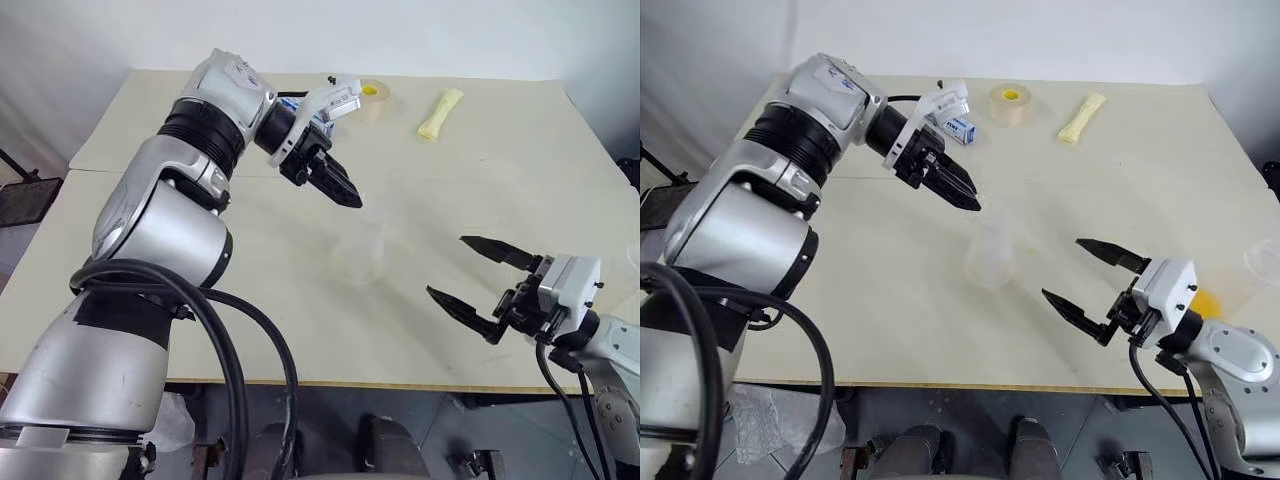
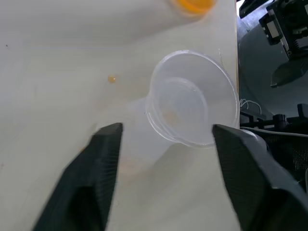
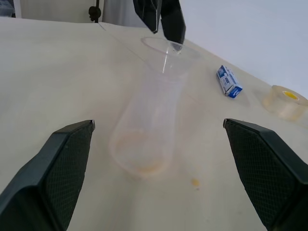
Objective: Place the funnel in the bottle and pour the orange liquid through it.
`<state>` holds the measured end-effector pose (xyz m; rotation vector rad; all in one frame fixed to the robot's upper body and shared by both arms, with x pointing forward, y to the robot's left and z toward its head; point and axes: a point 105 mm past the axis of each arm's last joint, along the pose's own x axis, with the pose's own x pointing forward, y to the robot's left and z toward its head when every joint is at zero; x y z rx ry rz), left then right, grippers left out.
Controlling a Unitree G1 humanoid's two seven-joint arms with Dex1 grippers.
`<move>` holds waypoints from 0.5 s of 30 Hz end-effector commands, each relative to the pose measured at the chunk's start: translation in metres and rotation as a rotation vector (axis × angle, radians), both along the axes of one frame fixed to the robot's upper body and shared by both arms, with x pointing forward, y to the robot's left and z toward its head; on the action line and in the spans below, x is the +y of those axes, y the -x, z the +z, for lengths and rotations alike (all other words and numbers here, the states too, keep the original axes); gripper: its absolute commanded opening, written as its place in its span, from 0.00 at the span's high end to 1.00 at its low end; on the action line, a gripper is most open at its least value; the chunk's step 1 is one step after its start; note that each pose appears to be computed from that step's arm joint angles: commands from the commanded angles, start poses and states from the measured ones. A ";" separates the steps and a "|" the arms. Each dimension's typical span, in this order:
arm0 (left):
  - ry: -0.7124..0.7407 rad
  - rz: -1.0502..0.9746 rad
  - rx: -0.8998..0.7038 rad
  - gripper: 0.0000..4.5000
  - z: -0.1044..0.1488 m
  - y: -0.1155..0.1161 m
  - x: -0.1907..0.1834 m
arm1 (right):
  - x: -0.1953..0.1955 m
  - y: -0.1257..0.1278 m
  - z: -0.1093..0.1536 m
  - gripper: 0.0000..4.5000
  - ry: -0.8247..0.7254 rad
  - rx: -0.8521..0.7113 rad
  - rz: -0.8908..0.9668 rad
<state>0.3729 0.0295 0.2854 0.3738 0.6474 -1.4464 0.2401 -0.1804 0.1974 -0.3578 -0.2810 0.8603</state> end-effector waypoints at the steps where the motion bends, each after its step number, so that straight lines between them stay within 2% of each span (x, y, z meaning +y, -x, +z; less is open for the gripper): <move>1: 0.081 -0.108 -0.025 0.01 0.030 0.013 0.004 | -0.002 0.008 0.015 0.00 0.012 -0.065 -0.020; 5: 0.237 -0.132 -0.119 0.01 0.038 0.007 0.017 | -0.006 0.014 0.016 0.00 -0.006 -0.064 -0.073; 8: 0.318 -0.125 -0.182 0.01 0.035 0.002 0.033 | -0.011 0.018 0.016 0.00 -0.011 -0.059 -0.115; 11: 0.486 -0.125 -0.303 0.01 0.037 -0.001 0.051 | -0.016 0.022 0.015 0.00 -0.025 -0.054 -0.168; 15: 0.628 -0.046 -0.421 0.01 0.025 -0.005 0.078 | -0.023 0.029 0.013 0.00 -0.035 -0.047 -0.253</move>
